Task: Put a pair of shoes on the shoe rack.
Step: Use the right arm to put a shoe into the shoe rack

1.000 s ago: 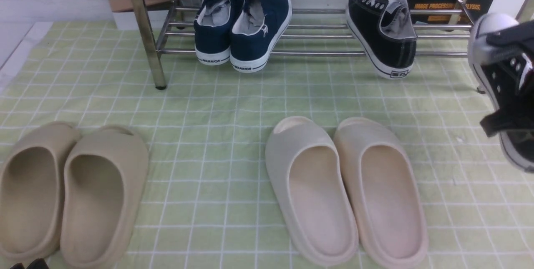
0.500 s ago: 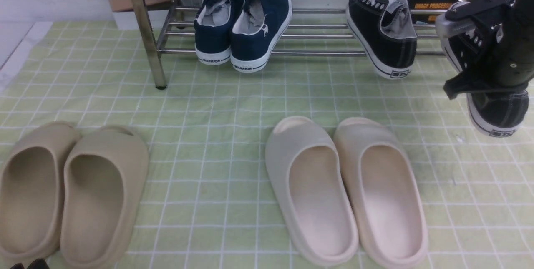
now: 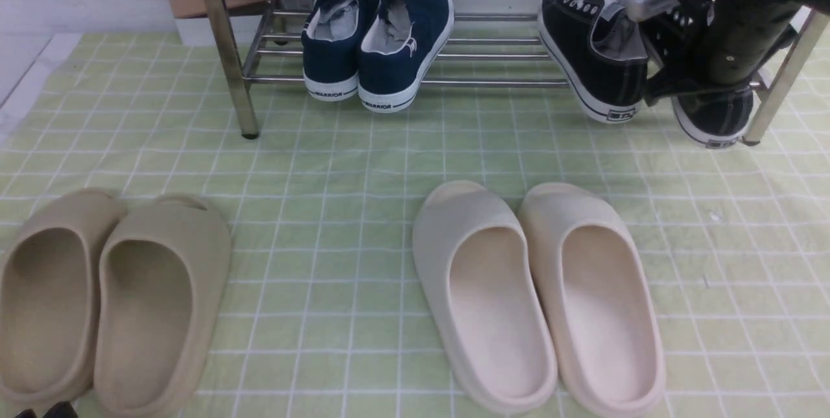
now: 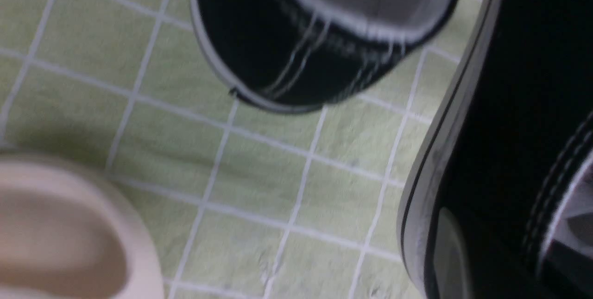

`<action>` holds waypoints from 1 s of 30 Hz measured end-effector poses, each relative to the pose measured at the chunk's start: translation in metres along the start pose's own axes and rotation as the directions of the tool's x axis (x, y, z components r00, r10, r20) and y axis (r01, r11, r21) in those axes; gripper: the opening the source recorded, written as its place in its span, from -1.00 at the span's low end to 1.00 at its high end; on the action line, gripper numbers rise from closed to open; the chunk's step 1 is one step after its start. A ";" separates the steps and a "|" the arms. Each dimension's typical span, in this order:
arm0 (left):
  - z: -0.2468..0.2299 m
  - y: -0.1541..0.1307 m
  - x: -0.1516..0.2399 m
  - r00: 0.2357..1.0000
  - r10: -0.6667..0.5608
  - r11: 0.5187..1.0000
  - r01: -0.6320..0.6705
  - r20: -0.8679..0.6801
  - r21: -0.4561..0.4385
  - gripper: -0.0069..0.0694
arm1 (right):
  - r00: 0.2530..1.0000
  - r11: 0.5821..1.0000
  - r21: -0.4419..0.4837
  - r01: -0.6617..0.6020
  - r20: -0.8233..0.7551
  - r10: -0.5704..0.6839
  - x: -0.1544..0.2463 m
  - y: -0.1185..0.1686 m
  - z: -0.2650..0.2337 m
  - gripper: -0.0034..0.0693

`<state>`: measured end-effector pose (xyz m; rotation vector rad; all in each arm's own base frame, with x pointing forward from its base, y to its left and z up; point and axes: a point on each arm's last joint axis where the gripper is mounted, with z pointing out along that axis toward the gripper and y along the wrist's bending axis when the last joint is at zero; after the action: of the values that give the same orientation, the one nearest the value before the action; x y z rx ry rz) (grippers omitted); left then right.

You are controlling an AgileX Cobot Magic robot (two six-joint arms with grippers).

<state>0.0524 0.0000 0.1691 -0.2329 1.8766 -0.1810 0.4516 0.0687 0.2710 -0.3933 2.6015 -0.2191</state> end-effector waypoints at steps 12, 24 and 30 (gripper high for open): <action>0.000 0.000 0.000 1.000 0.000 1.000 0.000 0.000 0.000 -0.20 | 0.997 0.996 -0.047 0.076 0.034 -0.074 -0.029 0.003 0.031 -0.85; 0.000 0.000 0.000 1.000 0.000 1.000 0.000 0.000 0.000 -0.20 | 0.995 0.995 -0.036 0.095 0.027 -0.094 -0.029 0.001 0.031 -0.66; 0.000 0.000 0.000 1.000 0.000 1.000 0.000 0.000 0.000 -0.20 | 0.997 0.997 -0.027 0.077 -0.009 -0.077 -0.028 -0.004 0.009 -0.07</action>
<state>0.0524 0.0000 0.1691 -0.2329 1.8766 -0.1810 0.4803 0.0731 0.2762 -0.5042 2.6041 -0.2137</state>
